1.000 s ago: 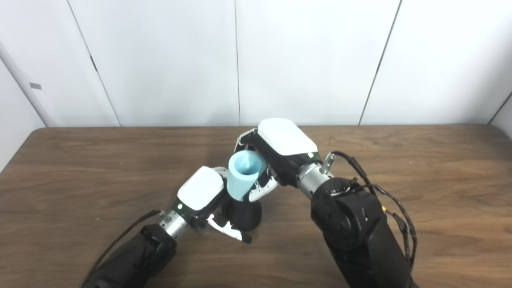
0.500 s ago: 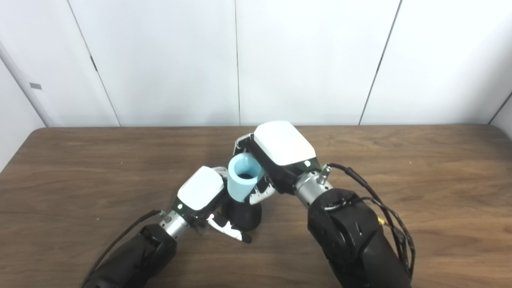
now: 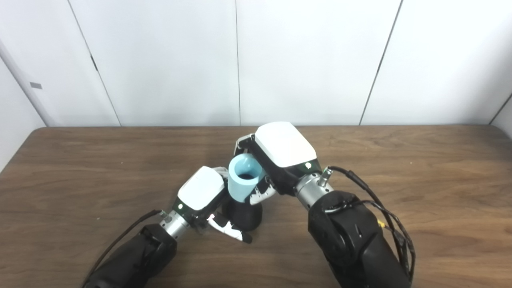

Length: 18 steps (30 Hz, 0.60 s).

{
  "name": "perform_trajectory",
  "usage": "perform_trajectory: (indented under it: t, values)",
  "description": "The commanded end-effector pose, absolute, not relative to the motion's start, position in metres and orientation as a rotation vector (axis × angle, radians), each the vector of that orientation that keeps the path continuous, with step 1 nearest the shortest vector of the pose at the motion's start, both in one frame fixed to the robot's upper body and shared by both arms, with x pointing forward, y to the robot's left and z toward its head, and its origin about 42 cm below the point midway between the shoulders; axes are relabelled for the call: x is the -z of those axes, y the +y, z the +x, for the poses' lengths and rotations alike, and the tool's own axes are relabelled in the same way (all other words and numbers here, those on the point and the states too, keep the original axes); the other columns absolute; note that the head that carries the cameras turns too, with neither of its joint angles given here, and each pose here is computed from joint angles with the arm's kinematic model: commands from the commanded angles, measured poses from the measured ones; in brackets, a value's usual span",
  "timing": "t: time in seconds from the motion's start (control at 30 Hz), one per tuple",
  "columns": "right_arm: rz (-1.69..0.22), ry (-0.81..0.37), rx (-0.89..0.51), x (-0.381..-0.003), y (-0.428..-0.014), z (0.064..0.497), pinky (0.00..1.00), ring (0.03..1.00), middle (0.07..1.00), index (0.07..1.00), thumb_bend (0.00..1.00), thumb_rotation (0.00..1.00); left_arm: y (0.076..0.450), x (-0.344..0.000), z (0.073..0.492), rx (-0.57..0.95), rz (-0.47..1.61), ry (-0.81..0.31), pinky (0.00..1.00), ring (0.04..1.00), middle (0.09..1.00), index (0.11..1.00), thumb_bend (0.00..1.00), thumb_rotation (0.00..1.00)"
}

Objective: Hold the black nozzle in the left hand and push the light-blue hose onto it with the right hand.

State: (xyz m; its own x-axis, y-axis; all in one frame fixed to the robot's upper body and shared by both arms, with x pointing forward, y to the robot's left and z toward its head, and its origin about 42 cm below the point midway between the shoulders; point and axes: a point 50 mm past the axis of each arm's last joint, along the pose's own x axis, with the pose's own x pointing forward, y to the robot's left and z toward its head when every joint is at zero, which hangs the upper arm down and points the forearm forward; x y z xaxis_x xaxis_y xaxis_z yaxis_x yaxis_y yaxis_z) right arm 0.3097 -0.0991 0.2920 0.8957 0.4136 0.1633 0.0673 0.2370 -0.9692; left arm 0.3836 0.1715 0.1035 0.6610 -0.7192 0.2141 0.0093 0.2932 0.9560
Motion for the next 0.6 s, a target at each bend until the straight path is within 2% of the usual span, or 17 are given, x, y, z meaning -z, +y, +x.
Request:
perform_trajectory:
  t: [0.0,0.43,0.53,0.57]
  values:
    - [-1.363,-0.427,-0.277,-0.282,-0.098,0.314,0.14,0.214,0.382,0.49,0.52,0.0,0.09,0.012,0.264,0.804,0.988,-0.424,0.62,0.461,0.46,0.511,0.5,0.0]
    - [-1.3,-0.359,-0.335,-0.275,-0.099,0.325,0.13,0.204,0.392,0.486,0.53,0.0,0.084,0.01,0.262,0.808,0.982,-0.423,0.62,0.461,0.47,0.497,0.5,0.0]
    - [-1.308,-0.36,-0.329,-0.277,-0.099,0.325,0.17,0.254,0.391,0.513,0.52,0.0,0.083,0.01,0.262,0.809,0.985,-0.424,0.62,0.459,0.471,0.498,0.5,0.0]
    - [-1.307,-0.356,-0.332,-0.279,-0.099,0.324,0.24,0.339,0.472,0.578,0.64,0.06,0.083,0.01,0.262,0.809,0.987,-0.425,0.62,0.46,0.471,0.498,0.5,0.0]
